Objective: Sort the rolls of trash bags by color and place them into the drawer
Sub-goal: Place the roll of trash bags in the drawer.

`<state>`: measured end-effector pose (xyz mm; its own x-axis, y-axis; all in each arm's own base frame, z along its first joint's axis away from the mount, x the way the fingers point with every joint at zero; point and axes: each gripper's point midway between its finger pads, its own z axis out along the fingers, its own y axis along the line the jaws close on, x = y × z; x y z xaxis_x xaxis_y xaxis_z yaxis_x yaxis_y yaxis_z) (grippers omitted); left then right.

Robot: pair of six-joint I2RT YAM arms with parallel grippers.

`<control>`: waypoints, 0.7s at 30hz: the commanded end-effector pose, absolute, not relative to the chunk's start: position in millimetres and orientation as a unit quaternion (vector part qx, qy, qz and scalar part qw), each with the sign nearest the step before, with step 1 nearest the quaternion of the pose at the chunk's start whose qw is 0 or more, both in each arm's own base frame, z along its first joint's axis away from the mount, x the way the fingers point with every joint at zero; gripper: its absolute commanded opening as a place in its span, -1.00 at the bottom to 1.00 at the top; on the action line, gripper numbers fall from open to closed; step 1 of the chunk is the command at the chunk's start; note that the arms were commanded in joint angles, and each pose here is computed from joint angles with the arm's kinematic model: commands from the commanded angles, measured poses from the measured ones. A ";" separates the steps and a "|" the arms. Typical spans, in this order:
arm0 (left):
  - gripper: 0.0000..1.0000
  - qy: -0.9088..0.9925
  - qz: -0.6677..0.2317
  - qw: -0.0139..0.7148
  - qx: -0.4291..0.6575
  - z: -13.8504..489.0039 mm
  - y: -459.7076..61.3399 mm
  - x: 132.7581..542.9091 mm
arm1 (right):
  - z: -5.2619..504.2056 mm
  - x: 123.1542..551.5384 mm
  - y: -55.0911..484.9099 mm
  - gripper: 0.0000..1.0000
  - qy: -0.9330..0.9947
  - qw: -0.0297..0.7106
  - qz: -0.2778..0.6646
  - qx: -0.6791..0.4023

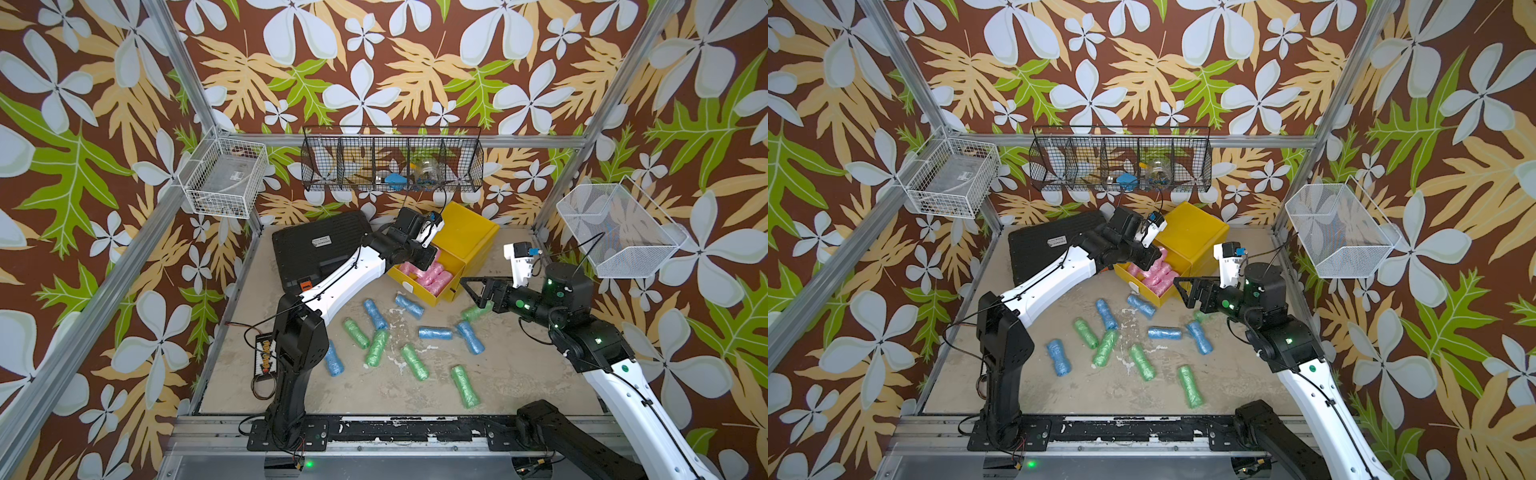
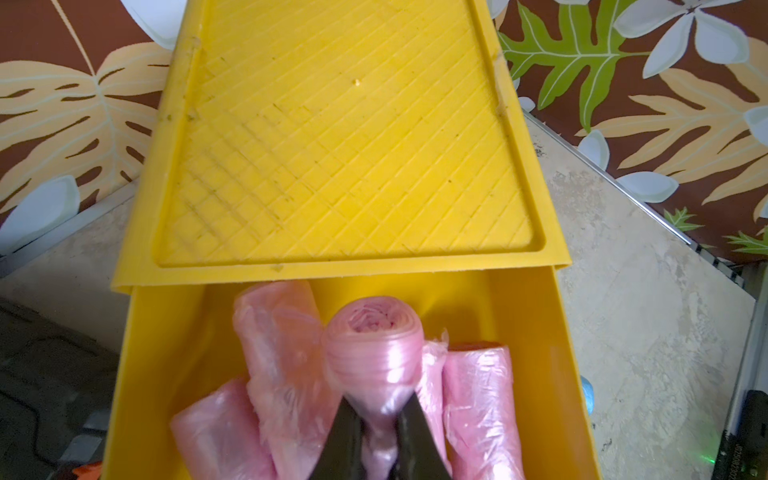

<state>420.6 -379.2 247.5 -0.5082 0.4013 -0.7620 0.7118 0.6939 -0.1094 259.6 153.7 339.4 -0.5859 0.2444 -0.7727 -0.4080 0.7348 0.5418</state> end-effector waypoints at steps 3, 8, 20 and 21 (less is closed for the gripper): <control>-0.16 0.845 -0.189 0.378 0.326 258.9 -371.1 421.1 | 345.1 270.5 154.3 0.91 0.807 0.464 0.360 -0.057; -0.08 0.839 -0.195 0.398 0.316 284.2 -366.2 417.5 | 347.2 286.4 154.4 0.89 0.807 0.469 0.355 -0.051; -0.61 0.832 -0.239 0.435 0.248 336.9 -335.9 385.2 | 358.9 376.7 115.0 -0.05 0.792 0.529 0.303 0.034; -0.74 0.832 -0.248 0.433 0.242 336.1 -331.9 378.4 | 359.8 385.1 111.2 -0.17 0.788 0.530 0.310 0.041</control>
<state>386.1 -337.5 330.0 -0.4885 0.2535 -0.8349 0.6382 0.7563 -0.1437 364.5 120.2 340.6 -0.5051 0.3341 -0.7958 -0.2559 0.8226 0.5078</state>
